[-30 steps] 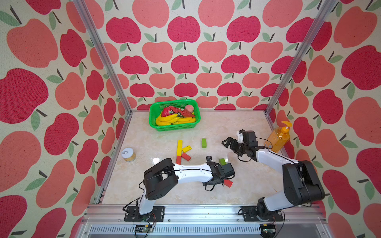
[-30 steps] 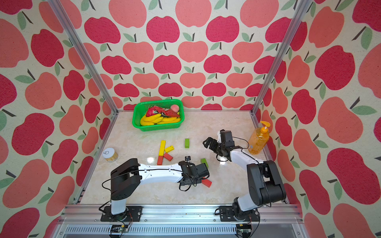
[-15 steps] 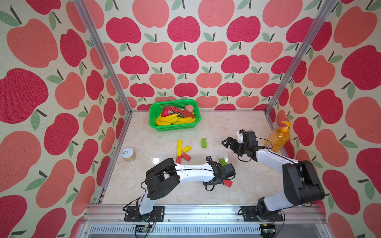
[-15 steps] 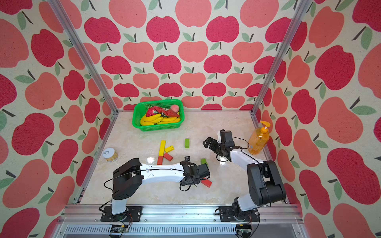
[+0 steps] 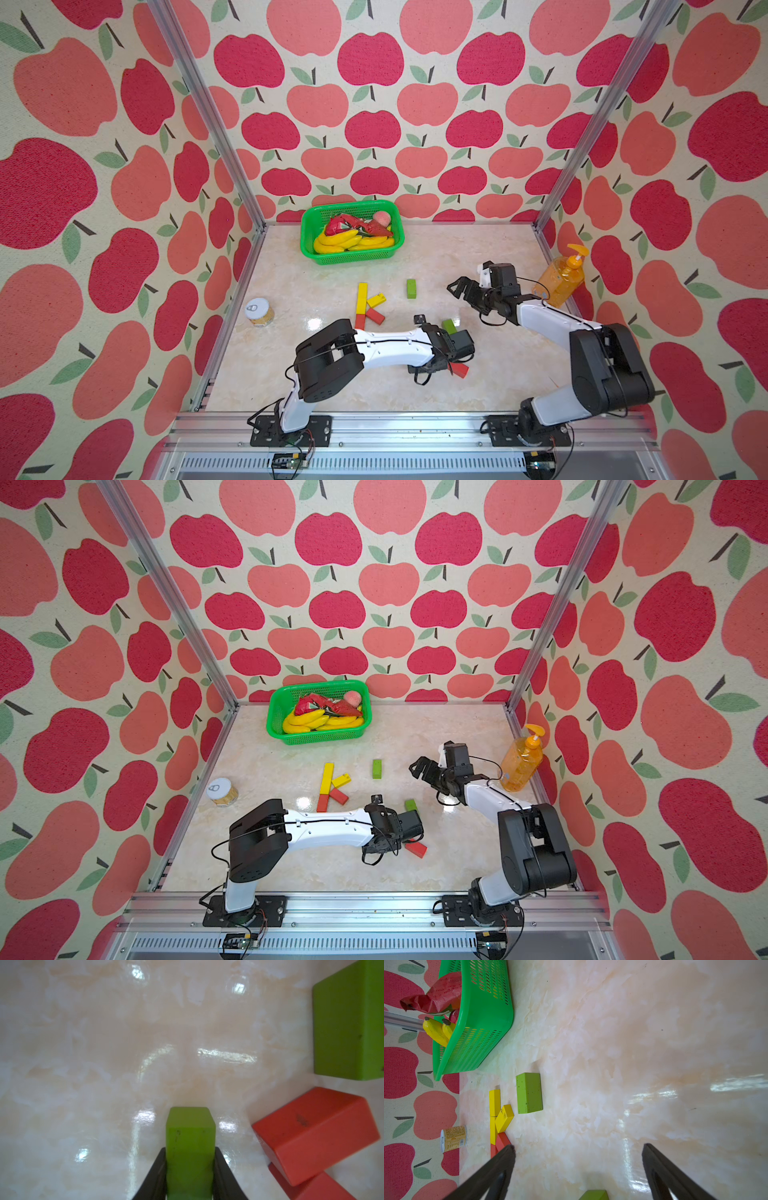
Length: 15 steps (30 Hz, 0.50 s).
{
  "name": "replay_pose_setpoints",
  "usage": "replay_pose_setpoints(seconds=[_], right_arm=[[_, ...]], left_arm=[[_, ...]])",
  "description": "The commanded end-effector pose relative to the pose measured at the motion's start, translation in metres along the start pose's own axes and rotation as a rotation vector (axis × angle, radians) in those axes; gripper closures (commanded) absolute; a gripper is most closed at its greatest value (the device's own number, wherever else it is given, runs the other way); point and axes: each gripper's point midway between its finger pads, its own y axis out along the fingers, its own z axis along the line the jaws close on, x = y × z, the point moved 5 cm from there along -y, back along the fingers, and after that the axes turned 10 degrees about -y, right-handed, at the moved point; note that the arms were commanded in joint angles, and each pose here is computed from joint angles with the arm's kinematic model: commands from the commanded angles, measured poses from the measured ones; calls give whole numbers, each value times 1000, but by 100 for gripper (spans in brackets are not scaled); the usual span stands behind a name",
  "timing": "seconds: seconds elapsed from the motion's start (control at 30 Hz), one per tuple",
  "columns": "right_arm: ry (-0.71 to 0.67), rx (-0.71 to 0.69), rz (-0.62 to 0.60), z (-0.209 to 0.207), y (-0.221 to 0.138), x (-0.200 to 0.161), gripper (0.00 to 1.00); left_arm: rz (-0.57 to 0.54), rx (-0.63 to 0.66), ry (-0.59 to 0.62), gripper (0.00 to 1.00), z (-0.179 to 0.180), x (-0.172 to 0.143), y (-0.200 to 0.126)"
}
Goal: Assemble the letter k with building blocks
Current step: Pick up the building block from the center of the board.
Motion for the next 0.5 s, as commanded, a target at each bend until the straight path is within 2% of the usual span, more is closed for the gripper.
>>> replay_pose_setpoints(seconds=[0.0, 0.33, 0.47], right_arm=[[23, 9, 8, 0, -2, -1, 1], [16, 9, -4, 0, -5, -1, 1], [17, 24, -3, 2, -5, -1, 1]], left_arm=[[-34, 5, 40, 83, 3, 11, -16], [20, -142, 116, 82, -12, 75, -41], [28, -149, 140, 82, -14, 98, -45]])
